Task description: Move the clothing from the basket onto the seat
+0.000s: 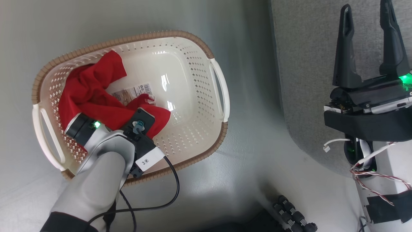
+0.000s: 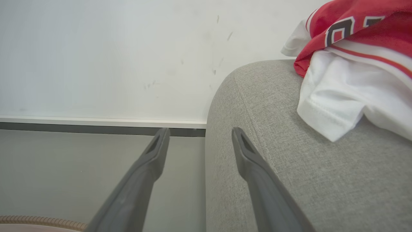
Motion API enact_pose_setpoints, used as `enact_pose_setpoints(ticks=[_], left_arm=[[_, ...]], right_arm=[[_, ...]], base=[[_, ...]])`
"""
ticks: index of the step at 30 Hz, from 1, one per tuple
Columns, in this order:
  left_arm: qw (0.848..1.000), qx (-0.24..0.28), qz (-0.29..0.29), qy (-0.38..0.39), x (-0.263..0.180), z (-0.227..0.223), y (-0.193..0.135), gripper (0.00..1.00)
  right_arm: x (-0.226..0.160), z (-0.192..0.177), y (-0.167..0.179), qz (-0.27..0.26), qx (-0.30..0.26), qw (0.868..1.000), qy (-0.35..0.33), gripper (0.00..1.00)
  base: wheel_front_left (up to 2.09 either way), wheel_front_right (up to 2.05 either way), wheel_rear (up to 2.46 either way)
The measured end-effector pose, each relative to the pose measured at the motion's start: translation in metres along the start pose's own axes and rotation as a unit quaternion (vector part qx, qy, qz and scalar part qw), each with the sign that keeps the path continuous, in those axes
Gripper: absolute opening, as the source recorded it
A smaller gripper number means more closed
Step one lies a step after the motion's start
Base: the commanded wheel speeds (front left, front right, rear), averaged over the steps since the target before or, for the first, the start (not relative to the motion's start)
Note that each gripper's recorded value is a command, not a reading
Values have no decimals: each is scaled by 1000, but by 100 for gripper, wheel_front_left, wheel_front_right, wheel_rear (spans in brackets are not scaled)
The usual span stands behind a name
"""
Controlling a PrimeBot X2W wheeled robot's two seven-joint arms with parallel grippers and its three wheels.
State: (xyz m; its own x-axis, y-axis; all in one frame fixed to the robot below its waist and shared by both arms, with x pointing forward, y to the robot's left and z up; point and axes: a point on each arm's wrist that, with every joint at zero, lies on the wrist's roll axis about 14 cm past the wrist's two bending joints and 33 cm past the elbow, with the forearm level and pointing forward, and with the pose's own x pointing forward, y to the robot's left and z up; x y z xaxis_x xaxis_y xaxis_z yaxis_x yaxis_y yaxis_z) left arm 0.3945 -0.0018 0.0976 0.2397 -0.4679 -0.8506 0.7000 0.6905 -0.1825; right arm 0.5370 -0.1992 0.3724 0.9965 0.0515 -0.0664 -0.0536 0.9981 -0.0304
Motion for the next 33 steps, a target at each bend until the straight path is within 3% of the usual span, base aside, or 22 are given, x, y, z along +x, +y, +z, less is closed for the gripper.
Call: enact_pose_setpoints(ticks=[7,13,26,33], left_arm=[[997,-28,13,-66,-11,36,3,0],[986,-56,35,-156,-35,84,13,0],[941,-91,96,-311,-121,165,45,0],[916,-69,115,-378,-177,206,50,0]], right_arm=[[-2,6,-4,-2,-12,1000,1,100],[-3,20,-4,-1,-11,1000,-7,100],[-5,71,10,18,-3,999,-51,100],[-13,100,23,30,9,997,-76,100]], base=[[0,0,0],[0,0,0],[0,0,0],[0,0,0]])
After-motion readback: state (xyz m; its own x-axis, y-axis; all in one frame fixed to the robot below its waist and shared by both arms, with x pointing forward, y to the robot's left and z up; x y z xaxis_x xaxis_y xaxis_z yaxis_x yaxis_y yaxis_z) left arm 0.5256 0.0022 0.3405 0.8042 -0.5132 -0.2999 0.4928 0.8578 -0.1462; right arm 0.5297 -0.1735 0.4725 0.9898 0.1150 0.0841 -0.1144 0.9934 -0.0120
